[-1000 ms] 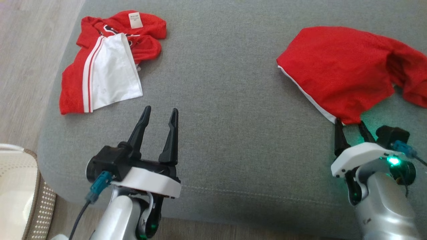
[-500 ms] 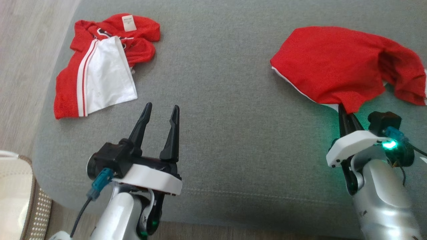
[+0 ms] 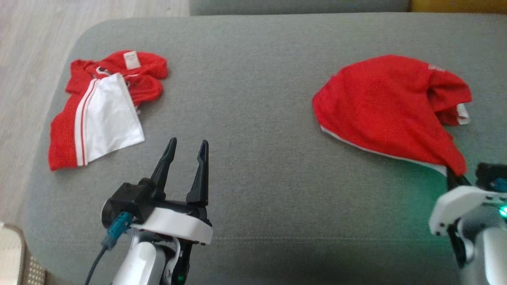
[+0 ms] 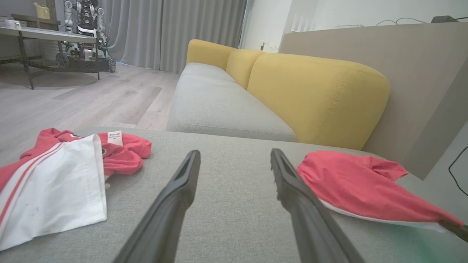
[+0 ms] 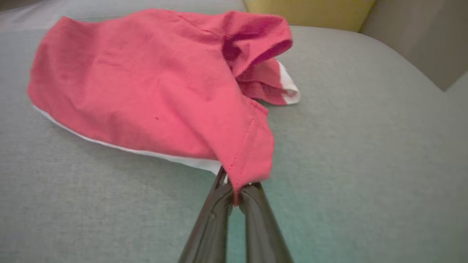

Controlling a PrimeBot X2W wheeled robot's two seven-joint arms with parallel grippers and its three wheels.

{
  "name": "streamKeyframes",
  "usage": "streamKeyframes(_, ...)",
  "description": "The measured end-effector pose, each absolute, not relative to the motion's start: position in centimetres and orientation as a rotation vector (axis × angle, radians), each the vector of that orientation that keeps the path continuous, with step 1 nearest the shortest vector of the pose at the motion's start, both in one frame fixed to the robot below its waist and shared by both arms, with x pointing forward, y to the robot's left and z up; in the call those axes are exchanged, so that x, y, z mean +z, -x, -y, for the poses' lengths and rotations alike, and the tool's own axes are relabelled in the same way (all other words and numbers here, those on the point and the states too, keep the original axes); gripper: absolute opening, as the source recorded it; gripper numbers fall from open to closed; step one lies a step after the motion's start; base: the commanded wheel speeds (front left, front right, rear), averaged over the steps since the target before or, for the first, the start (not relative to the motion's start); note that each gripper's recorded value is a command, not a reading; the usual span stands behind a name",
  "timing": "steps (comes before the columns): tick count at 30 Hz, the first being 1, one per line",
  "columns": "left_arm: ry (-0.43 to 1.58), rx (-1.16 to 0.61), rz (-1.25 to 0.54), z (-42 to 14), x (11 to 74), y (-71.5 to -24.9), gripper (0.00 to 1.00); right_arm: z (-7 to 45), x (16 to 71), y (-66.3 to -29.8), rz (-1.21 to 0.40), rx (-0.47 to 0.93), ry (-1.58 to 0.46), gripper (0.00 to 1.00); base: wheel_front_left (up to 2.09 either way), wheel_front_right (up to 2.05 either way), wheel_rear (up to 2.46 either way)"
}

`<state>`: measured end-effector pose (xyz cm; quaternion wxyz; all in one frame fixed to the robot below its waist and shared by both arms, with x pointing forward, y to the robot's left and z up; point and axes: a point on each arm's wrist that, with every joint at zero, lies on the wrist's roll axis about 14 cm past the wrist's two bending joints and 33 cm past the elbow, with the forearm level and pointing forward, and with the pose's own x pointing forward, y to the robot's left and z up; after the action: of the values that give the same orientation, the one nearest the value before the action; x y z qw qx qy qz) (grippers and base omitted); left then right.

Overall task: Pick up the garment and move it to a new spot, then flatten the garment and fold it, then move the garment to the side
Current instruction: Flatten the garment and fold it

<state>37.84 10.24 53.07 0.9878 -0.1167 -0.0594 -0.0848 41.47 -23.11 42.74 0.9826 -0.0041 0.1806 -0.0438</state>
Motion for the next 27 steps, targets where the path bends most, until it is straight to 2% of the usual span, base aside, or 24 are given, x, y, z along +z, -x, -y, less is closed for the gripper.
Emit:
streamKeyframes(5,0.238,-0.206,0.129,-9.1,53.5,-37.8,1.0,26.9,42.7,-38.6,-0.427,-0.194,0.064,0.0,0.0,0.0,0.0)
streamKeyframes(6,0.239,-0.211,0.129,-8.9,53.5,-37.8,1.0,27.5,42.8,-38.3,-0.429,-0.213,0.074,0.35,0.0,0.0,0.0)
streamKeyframes(7,0.239,-0.214,0.128,-8.8,53.5,-37.9,1.0,27.8,42.8,-38.1,-0.429,-0.222,0.089,1.0,0.0,0.0,0.0)
streamKeyframes(14,0.241,-0.221,0.118,-8.6,53.2,-38.0,1.0,27.5,43.1,-38.4,-0.397,-0.214,0.117,1.0,0.0,0.0,0.0)
streamKeyframes(19,0.241,-0.219,0.112,-8.7,53.0,-37.9,1.0,26.9,44.7,-39.8,-0.294,-0.199,0.102,1.0,0.0,0.0,0.0)
streamKeyframes(27,0.239,-0.22,0.121,-8.7,53.3,-37.8,1.0,20.0,49.4,-42.3,-0.033,0.0,0.024,1.0,0.0,0.0,0.0)
